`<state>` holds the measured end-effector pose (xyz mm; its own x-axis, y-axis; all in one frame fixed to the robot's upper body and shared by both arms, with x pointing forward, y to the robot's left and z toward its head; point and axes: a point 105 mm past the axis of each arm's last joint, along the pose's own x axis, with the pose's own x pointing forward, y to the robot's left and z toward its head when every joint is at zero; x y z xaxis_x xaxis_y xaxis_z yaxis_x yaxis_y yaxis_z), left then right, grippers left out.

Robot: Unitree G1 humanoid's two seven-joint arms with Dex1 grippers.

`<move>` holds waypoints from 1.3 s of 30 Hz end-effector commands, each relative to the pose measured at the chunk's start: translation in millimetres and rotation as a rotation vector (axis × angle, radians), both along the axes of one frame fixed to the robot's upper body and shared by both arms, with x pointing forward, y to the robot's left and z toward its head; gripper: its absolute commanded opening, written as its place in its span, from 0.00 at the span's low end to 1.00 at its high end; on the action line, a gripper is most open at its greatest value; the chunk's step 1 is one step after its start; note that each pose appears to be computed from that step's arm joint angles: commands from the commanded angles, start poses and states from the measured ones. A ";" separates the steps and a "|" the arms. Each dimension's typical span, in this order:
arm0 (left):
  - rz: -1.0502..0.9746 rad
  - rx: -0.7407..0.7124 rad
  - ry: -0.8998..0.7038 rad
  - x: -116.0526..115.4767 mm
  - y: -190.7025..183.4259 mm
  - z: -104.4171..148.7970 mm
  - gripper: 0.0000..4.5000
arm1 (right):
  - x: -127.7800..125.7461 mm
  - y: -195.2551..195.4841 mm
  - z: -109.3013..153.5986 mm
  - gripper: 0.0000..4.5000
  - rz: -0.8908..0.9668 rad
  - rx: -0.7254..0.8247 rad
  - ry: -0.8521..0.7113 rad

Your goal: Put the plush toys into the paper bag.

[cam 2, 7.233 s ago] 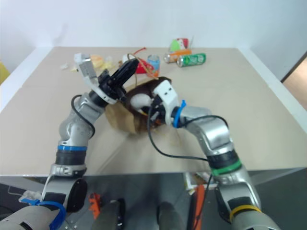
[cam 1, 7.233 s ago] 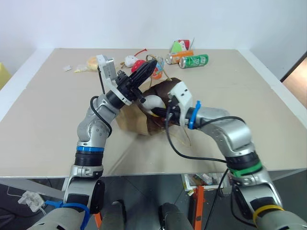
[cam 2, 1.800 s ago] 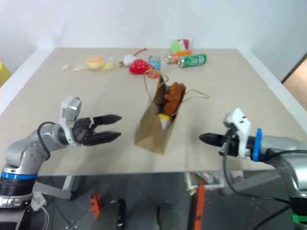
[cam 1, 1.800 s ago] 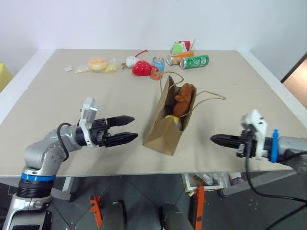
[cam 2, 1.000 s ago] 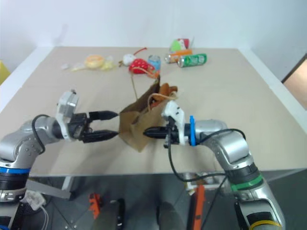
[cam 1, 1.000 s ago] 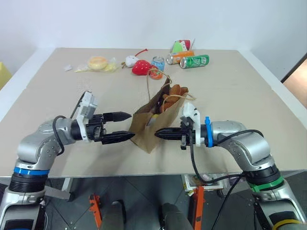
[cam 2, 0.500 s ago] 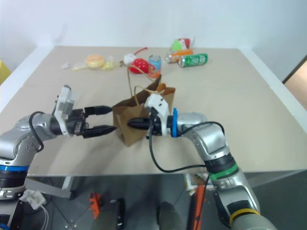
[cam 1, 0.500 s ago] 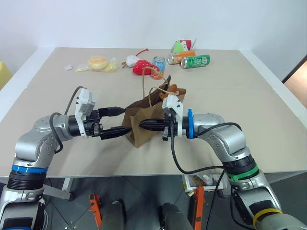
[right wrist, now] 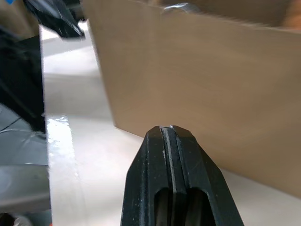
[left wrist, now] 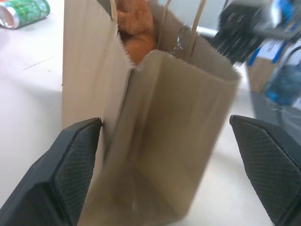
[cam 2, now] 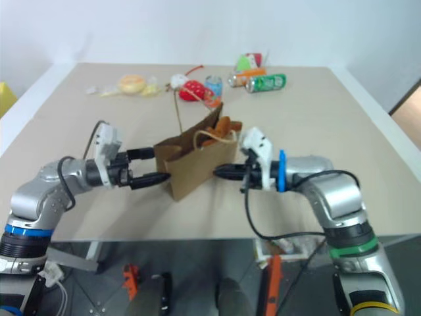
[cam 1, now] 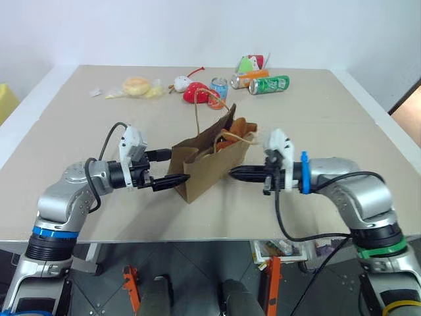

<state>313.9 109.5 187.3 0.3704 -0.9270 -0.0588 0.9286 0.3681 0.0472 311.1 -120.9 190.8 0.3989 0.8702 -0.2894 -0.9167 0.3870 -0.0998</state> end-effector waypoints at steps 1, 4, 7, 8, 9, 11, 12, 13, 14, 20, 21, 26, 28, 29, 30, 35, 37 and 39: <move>-0.005 0.022 -0.067 -5.6 -12.8 12.3 1.00 | -3.3 -9.1 21.5 0.00 -0.018 0.018 -0.078; 0.041 0.052 -0.065 -2.3 -18.7 7.6 1.00 | -2.1 -14.5 25.3 0.00 -0.046 0.020 -0.094; 0.102 0.068 -0.052 4.5 -23.4 0.5 1.00 | -1.7 -16.6 27.4 0.00 -0.063 0.023 -0.107; 0.114 0.070 -0.048 6.0 -24.0 -1.8 1.00 | -1.9 -16.5 27.5 0.00 -0.065 0.023 -0.109; 0.125 0.071 -0.038 7.3 -24.1 -4.7 1.00 | -2.2 -16.4 27.4 0.00 -0.066 0.022 -0.111; 0.160 0.075 -0.031 12.5 -22.2 -9.2 0.88 | -2.7 -16.3 27.5 0.00 -0.069 0.023 -0.113; 0.176 0.077 -0.031 15.2 -21.0 -10.7 0.81 | -2.7 -16.7 27.6 0.00 -0.073 0.022 -0.115; 0.186 0.079 -0.033 17.0 -20.0 -11.6 0.71 | -2.9 -16.9 27.8 0.00 -0.076 0.022 -0.118; 0.200 0.076 -0.033 19.5 -18.9 -12.5 0.61 | -2.9 -17.7 28.7 0.00 -0.080 0.025 -0.121; 0.225 0.039 -0.030 25.7 -16.9 -12.4 0.07 | -3.3 -23.2 32.1 0.00 -0.104 0.026 -0.135; 0.225 0.031 -0.028 26.4 -16.2 -11.2 0.01 | -3.1 -24.5 32.6 0.00 -0.109 0.026 -0.137; 0.135 -0.093 -0.054 19.1 -14.5 11.9 0.01 | -1.5 -35.0 37.2 0.00 -0.145 0.023 -0.153; 0.019 -0.154 -0.094 4.4 -13.2 25.6 0.01 | -0.2 -45.3 43.0 0.00 -0.176 0.023 -0.167; -0.040 -0.156 -0.101 -2.6 -10.7 27.2 0.01 | 0.6 -53.0 46.2 0.00 -0.198 0.019 -0.176; -0.079 -0.139 -0.116 -6.4 -7.2 25.8 0.01 | 1.5 -60.9 49.3 0.00 -0.223 0.018 -0.184; -0.183 0.059 -0.125 -5.2 16.6 0.3 0.01 | 1.2 -95.0 63.7 0.00 -0.316 0.004 -0.215; -0.196 0.125 -0.137 2.5 27.3 -7.2 0.01 | -0.1 -106.7 68.6 0.00 -0.347 -0.003 -0.228; -0.195 0.148 -0.147 12.5 34.1 -8.5 0.01 | -0.9 -115.7 71.6 0.00 -0.373 -0.011 -0.237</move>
<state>321.8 140.9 166.3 0.2123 -0.9650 -0.1539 0.9706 0.1900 0.1476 314.6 -228.3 243.5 0.7186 0.6643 -0.2058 -0.6951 0.6781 -0.2386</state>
